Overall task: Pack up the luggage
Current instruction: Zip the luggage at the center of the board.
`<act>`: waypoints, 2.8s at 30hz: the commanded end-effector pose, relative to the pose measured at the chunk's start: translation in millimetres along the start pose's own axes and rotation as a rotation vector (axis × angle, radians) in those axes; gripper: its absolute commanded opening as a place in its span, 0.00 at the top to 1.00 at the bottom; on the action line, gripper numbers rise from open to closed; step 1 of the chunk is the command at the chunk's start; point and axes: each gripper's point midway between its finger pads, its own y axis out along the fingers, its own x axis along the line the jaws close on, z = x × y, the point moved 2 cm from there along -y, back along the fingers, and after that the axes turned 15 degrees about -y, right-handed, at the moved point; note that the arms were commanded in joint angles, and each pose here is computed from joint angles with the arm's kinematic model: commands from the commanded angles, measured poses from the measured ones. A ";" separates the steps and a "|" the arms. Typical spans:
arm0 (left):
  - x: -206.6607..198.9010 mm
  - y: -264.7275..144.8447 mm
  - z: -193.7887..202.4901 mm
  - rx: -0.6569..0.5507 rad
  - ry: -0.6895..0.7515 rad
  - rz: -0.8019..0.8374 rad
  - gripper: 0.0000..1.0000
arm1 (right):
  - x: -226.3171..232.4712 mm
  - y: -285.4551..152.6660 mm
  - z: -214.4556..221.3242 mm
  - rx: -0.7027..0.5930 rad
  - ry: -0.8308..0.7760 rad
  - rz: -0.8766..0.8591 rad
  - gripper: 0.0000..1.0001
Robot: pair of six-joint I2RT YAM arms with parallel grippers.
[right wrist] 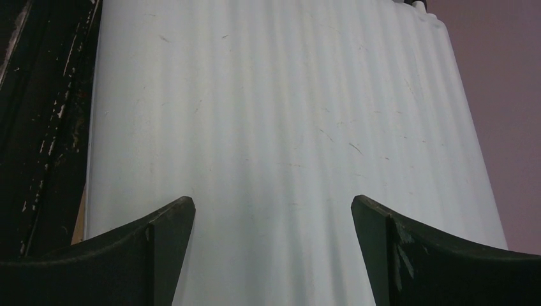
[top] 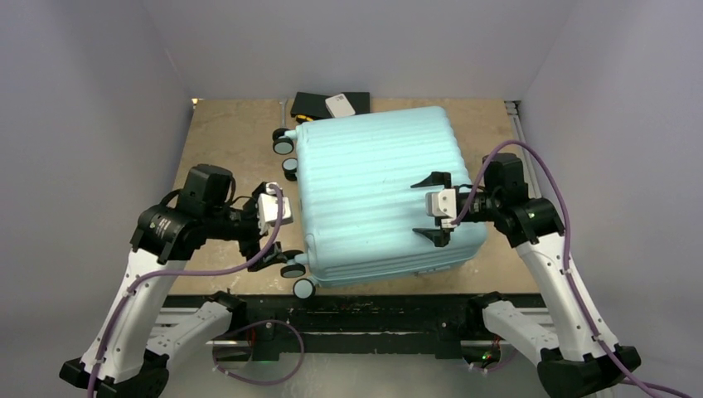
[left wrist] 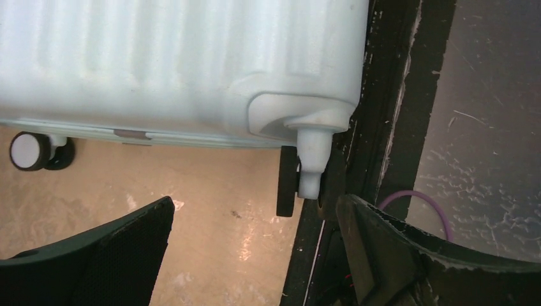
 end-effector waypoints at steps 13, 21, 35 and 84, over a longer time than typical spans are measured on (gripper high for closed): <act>-4.1 34.1 16.8 0.156 0.022 0.145 0.01 | -34.5 7.0 48.8 0.181 0.218 0.232 0.01; -6.9 54.6 31.8 0.248 0.041 0.158 0.01 | -49.9 9.2 60.5 0.223 0.251 0.252 0.01; -13.0 91.1 43.9 0.371 0.059 0.116 0.01 | -55.3 14.3 68.2 0.231 0.253 0.250 0.01; 104.2 180.5 -81.1 0.024 -0.262 -0.237 1.00 | 26.2 -21.0 147.0 0.612 0.413 0.478 0.30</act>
